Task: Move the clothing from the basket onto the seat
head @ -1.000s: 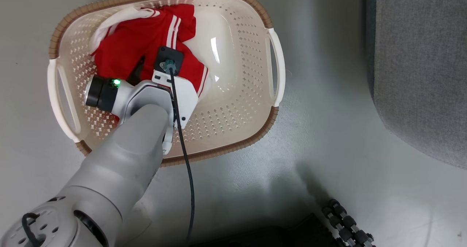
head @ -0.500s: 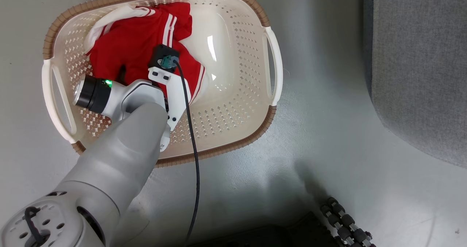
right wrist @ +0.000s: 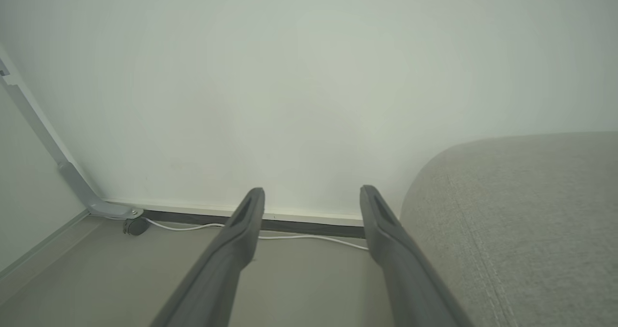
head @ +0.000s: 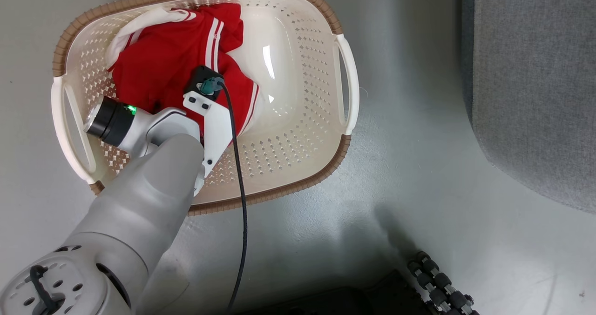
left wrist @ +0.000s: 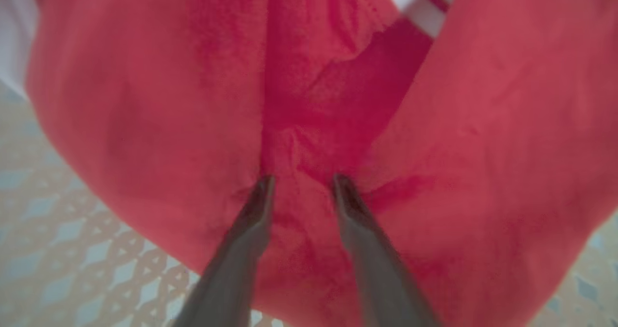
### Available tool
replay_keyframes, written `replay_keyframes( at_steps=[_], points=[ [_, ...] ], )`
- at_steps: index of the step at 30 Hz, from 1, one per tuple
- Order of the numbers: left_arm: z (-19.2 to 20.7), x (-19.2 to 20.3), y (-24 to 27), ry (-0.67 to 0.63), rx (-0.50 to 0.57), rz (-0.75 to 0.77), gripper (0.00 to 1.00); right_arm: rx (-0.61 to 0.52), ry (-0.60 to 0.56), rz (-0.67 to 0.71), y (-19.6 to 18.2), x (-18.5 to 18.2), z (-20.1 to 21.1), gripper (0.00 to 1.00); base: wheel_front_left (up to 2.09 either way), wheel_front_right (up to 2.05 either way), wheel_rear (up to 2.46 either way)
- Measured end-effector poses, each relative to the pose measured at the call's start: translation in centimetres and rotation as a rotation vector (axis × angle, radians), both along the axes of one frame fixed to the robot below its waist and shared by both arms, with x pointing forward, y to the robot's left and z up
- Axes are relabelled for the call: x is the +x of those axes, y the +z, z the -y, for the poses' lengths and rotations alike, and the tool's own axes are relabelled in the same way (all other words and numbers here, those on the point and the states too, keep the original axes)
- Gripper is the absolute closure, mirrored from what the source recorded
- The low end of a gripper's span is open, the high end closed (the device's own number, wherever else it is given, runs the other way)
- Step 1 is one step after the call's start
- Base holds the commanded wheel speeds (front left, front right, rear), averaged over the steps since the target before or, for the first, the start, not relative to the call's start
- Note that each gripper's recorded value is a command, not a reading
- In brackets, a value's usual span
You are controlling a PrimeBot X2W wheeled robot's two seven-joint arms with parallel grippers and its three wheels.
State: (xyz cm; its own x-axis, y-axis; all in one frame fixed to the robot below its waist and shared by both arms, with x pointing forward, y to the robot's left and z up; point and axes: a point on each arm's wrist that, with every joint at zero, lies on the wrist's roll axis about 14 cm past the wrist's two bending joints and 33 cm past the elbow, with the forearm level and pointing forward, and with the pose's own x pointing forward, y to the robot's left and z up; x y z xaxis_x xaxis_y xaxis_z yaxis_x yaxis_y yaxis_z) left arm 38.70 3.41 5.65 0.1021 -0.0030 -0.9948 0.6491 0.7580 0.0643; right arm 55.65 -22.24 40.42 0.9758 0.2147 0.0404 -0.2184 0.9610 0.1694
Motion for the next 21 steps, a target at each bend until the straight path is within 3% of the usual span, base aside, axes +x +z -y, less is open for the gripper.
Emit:
replay_keyframes(
  at_steps=[9,21],
  points=[
    [0.0,0.2,0.0,-0.034,-0.039,0.009,1.0,0.001,-0.016,0.014,0.6,0.1,0.6,0.0,0.0,0.0,0.0],
    [2.1,3.1,3.6,-0.014,-0.18,0.171,1.0,0.007,-0.015,0.08,4.2,0.2,0.5,0.0,0.0,0.0,0.0]
  ],
)
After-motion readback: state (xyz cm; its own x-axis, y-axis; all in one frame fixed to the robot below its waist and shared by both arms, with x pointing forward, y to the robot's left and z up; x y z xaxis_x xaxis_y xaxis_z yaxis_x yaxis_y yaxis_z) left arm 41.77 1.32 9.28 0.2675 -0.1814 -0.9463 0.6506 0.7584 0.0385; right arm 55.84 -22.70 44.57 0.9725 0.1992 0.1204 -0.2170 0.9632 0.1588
